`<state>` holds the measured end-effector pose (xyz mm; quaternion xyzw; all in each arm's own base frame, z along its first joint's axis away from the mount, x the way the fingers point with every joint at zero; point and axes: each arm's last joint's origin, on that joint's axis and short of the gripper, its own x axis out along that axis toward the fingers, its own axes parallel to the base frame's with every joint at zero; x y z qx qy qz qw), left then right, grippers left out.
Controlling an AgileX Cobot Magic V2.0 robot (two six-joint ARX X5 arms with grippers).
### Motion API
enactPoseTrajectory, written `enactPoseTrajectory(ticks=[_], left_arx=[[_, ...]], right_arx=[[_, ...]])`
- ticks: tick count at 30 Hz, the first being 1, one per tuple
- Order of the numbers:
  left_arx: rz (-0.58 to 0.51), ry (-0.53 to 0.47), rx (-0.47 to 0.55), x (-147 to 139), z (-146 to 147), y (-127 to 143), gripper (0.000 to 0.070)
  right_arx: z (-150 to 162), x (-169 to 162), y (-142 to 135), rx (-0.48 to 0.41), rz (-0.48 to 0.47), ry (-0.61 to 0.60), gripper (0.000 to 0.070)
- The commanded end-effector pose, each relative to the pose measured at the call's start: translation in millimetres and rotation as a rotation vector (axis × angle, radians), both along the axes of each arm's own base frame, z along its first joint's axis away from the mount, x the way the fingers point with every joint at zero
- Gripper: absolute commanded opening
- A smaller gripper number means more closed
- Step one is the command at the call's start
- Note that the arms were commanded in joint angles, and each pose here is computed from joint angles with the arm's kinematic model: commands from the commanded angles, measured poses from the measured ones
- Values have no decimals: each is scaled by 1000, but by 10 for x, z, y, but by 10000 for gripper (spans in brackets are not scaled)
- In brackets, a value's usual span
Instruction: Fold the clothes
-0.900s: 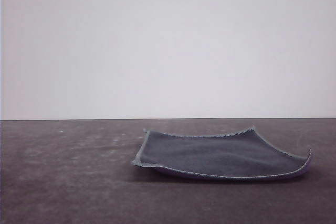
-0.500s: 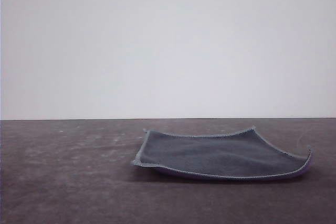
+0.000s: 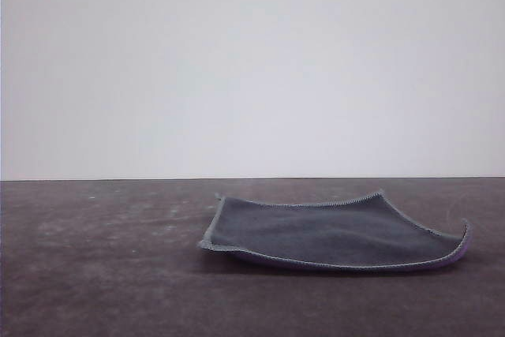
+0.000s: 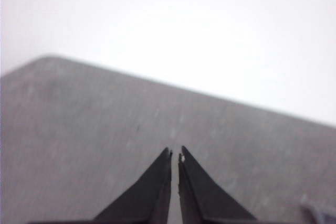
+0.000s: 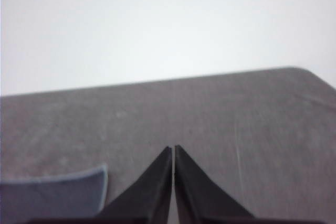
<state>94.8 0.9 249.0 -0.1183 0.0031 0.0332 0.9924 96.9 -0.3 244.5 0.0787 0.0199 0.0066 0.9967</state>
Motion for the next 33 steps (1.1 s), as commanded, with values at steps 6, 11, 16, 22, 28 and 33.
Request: enactPoseTrajectory(ticks=[6, 11, 16, 22, 28, 33], left_arx=[[-106, 64, -10, 433, 690, -36, 20], [-240, 164, 22, 949, 891, -87, 20], [-260, 295, 60, 1415, 782, -107, 20], [-273, 443, 89, 1760, 445, -114, 20], [-279, 522, 83, 1896, 245, -117, 21], [-279, 522, 84, 1903, 240, -117, 20]], right_arx=[[847, 281, 7, -44, 29, 83, 4], [1156, 710, 26, -105, 121, 202, 4], [1099, 1212, 40, -104, 195, 311, 4], [690, 1700, 58, -61, 277, 476, 4], [432, 1887, 56, -45, 284, 582, 4], [413, 1897, 56, -44, 284, 591, 4]])
